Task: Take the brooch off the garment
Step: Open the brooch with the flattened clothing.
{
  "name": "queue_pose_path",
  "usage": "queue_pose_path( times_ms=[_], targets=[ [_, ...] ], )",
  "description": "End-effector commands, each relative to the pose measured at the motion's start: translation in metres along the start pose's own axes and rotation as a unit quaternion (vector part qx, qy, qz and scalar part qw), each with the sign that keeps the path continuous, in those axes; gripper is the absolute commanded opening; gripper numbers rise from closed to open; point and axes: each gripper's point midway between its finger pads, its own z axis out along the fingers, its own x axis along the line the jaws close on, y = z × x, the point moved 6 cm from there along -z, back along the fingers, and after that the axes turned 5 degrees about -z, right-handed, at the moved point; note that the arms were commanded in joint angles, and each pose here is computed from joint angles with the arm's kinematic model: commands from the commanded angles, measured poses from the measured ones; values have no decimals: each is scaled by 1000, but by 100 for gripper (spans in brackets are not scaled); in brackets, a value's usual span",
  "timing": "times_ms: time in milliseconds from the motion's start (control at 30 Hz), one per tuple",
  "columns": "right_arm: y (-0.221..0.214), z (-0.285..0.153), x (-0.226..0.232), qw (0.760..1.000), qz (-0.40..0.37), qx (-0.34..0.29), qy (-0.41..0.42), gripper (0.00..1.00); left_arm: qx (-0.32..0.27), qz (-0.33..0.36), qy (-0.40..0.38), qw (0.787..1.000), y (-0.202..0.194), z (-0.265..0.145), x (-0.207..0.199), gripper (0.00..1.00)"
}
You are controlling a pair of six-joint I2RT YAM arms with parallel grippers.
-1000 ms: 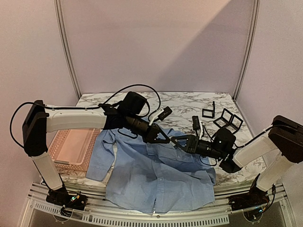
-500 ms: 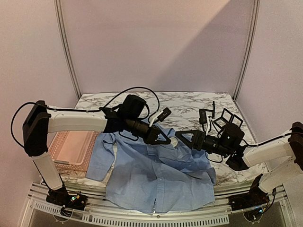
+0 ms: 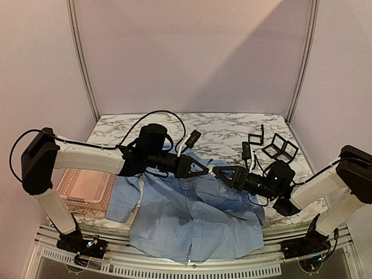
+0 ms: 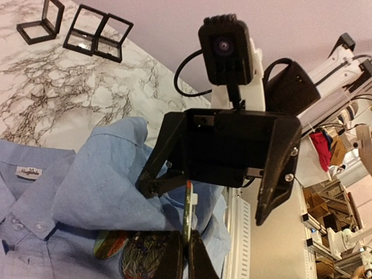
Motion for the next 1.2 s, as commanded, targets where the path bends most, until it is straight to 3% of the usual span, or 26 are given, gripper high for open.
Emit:
queue_pose_path(
  times_ms=[0, 433, 1167],
  targets=[
    [1, -2, 1, 1000, 7, -22, 1, 72, -50, 15, -35, 998, 15, -7, -17, 0],
    [-2, 1, 1, 1000, 7, -15, 1, 50, -69, 19, -36, 997, 18, -13, -22, 0],
    [-4, 15, 1, 1000, 2, 4, 10, 38, -72, 26, -41, 996, 19, -15, -26, 0]
  ],
)
